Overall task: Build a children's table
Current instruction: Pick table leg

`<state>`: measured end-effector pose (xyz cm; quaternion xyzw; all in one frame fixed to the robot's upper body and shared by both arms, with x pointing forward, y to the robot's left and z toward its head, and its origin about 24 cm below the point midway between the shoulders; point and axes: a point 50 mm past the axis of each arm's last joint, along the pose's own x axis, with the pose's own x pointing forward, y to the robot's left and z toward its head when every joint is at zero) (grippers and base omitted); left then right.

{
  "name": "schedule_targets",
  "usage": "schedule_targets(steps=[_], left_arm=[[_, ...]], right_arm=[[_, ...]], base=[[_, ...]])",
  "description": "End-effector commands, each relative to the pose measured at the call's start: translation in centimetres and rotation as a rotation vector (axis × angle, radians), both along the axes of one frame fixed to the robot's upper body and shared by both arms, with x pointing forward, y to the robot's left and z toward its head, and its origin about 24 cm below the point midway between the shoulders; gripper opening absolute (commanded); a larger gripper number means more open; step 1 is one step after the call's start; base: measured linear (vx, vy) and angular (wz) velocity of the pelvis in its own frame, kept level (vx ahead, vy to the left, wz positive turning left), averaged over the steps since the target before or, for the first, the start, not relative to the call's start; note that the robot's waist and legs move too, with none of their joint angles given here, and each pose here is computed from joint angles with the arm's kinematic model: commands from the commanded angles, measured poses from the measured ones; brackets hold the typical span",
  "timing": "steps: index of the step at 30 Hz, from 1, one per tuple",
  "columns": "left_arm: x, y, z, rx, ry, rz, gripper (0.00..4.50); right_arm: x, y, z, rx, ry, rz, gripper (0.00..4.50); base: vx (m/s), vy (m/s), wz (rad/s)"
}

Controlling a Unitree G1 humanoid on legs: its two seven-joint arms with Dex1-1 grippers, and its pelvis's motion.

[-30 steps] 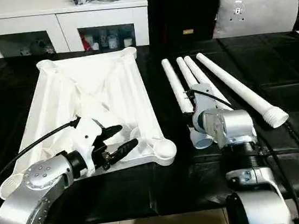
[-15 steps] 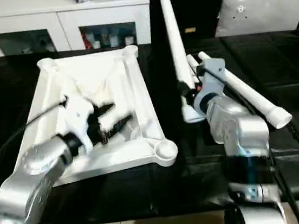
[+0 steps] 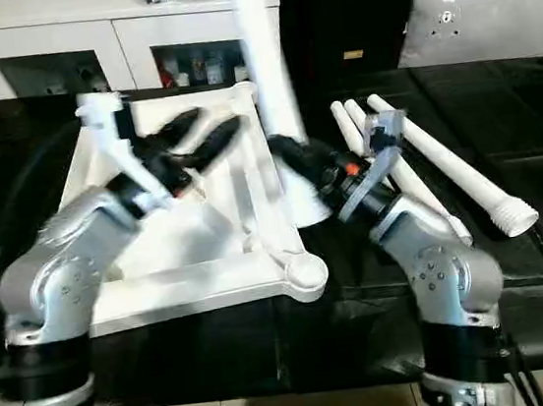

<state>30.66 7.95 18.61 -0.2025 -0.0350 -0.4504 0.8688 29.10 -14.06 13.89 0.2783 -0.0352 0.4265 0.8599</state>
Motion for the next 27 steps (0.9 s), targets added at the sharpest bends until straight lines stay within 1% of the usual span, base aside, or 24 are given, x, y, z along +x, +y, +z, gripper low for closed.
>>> schedule_targets(steps=[1, 2, 7, 9, 10, 11, 13, 14, 16, 17, 19, 20, 22, 23, 24, 27], left_arm=[[-0.5, -0.6, 1.0, -0.07, -0.001, -0.074, 4.5], [-0.6, -0.9, 1.2, -0.098, 0.002, -0.093, 4.5], [-0.6, -1.3, 1.3, -0.12, 0.009, -0.121, 4.5], [-0.5, -1.6, 1.3, -0.103, 0.011, -0.11, 4.5], [-0.4, -1.7, 1.2, -0.097, 0.013, -0.1, 4.5], [-0.3, -1.7, 1.2, -0.088, 0.013, -0.088, 4.5], [0.4, -1.9, 0.7, -0.037, 0.023, -0.005, 4.5], [0.6, -1.9, 0.5, -0.02, 0.027, 0.03, 4.5], [1.6, -1.7, -0.1, 0.04, 0.026, 0.155, 4.5], [1.7, -1.7, -0.1, 0.046, 0.025, 0.168, 4.23], [2.0, -1.6, -0.2, 0.058, 0.022, 0.208, 4.16], [2.2, -1.6, -0.2, 0.047, 0.031, 0.252, 4.16], [2.3, -1.7, -0.2, 0.032, 0.043, 0.283, 3.82], [2.3, -1.9, -0.2, 0.018, 0.054, 0.291, 3.82], [2.3, -2.0, -0.2, 0.01, 0.059, 0.291, 3.72], [2.0, -2.7, -0.1, 0.011, 0.04, 0.281, 3.65]], right_arm=[[-0.5, 0.0, 0.5, 0.01, -0.038, 0.047, 1.83], [-0.7, 0.1, 0.4, 0.006, -0.04, 0.063, 1.83], [-0.9, 0.2, 0.3, -0.005, -0.045, 0.082, 1.83], [-0.8, 0.4, 0.2, -0.041, -0.054, 0.071, 1.83], [-0.7, 0.6, 0.1, -0.088, -0.066, 0.053, 1.83], [-0.7, 0.7, 0.0, -0.114, -0.072, 0.046, 1.83], [-0.4, 1.4, -0.1, -0.206, -0.112, 0.0, 1.83], [-0.3, 1.7, 0.0, -0.214, -0.12, -0.013, 1.83], [0.0, 2.4, 0.1, -0.233, -0.142, -0.053, 1.83], [0.0, 2.6, 0.1, -0.24, -0.148, -0.062, 1.83], [0.2, 3.0, 0.1, -0.272, -0.172, -0.094, 1.83], [0.4, 3.5, -0.1, -0.3, -0.199, -0.125, 1.83], [0.5, 3.9, -0.2, -0.313, -0.219, -0.156, 1.83], [0.5, 4.1, -0.2, -0.316, -0.225, -0.167, 1.83], [0.6, 4.2, -0.3, -0.321, -0.23, -0.176, 1.83], [1.0, 4.6, -0.6, -0.356, -0.247, -0.248, 1.83]], base=[[0.0, 0.0, 0.0], [0.0, 0.0, 0.0], [0.0, 0.0, 0.0], [0.0, 0.0, 0.0], [0.0, 0.0, 0.0], [0.0, 0.0, 0.0], [0.0, 0.0, 0.0], [0.0, 0.0, 0.0], [0.0, 0.0, 0.0], [0.0, 0.0, 0.0], [0.0, 0.0, 0.0], [0.0, 0.0, 0.0], [0.0, 0.0, 0.0], [0.0, 0.0, 0.0], [0.0, 0.0, 0.0], [0.0, 0.0, 0.0]])
